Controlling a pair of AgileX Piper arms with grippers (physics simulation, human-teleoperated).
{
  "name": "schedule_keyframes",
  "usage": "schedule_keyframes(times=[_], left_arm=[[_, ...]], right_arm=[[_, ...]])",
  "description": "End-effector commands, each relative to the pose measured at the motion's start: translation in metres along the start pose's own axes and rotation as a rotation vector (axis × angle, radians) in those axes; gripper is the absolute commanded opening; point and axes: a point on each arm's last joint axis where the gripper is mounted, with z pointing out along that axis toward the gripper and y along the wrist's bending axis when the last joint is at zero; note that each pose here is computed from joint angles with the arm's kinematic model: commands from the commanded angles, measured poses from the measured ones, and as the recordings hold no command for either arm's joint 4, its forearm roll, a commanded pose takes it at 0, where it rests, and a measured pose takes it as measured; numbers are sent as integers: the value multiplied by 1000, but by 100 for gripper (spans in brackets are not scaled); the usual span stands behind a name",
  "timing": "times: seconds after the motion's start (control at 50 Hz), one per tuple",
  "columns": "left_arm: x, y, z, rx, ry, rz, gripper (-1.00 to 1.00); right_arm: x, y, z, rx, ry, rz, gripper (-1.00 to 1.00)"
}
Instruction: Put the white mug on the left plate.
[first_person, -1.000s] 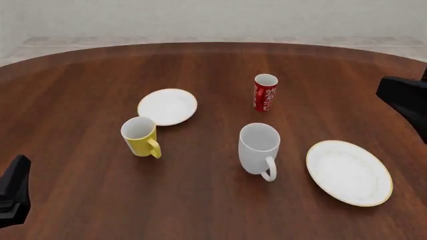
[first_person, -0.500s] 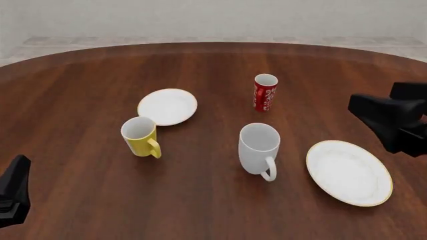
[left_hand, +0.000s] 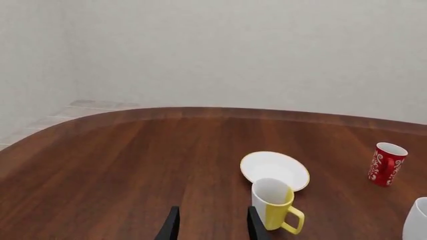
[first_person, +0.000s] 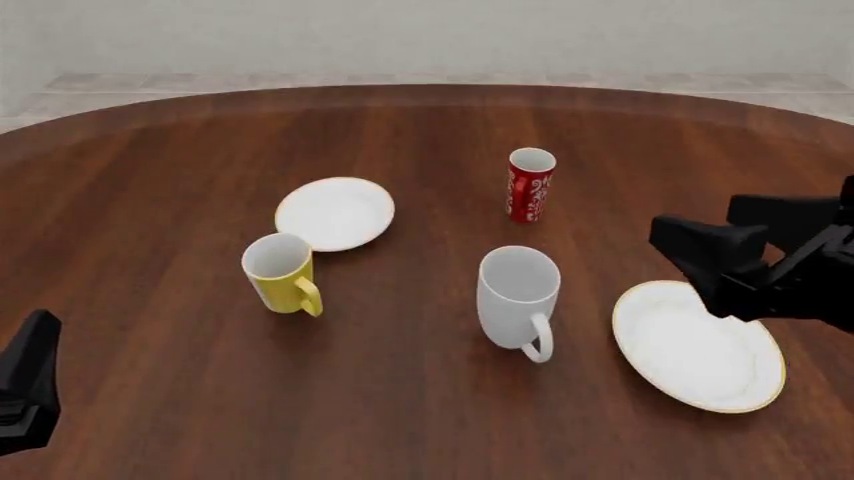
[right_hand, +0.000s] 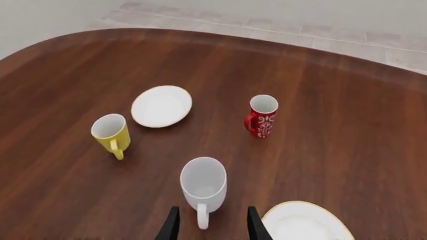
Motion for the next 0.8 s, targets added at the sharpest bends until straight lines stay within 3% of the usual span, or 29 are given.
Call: schedule_keyframes(times=[0.02,0.8], left_arm=[[0,0,0,1,-1,-1,100],[0,0,0,2,3,1,100]], right_arm=[[9,0,12,0,21,4,100],[32,1,48,-9,75,11,100]])
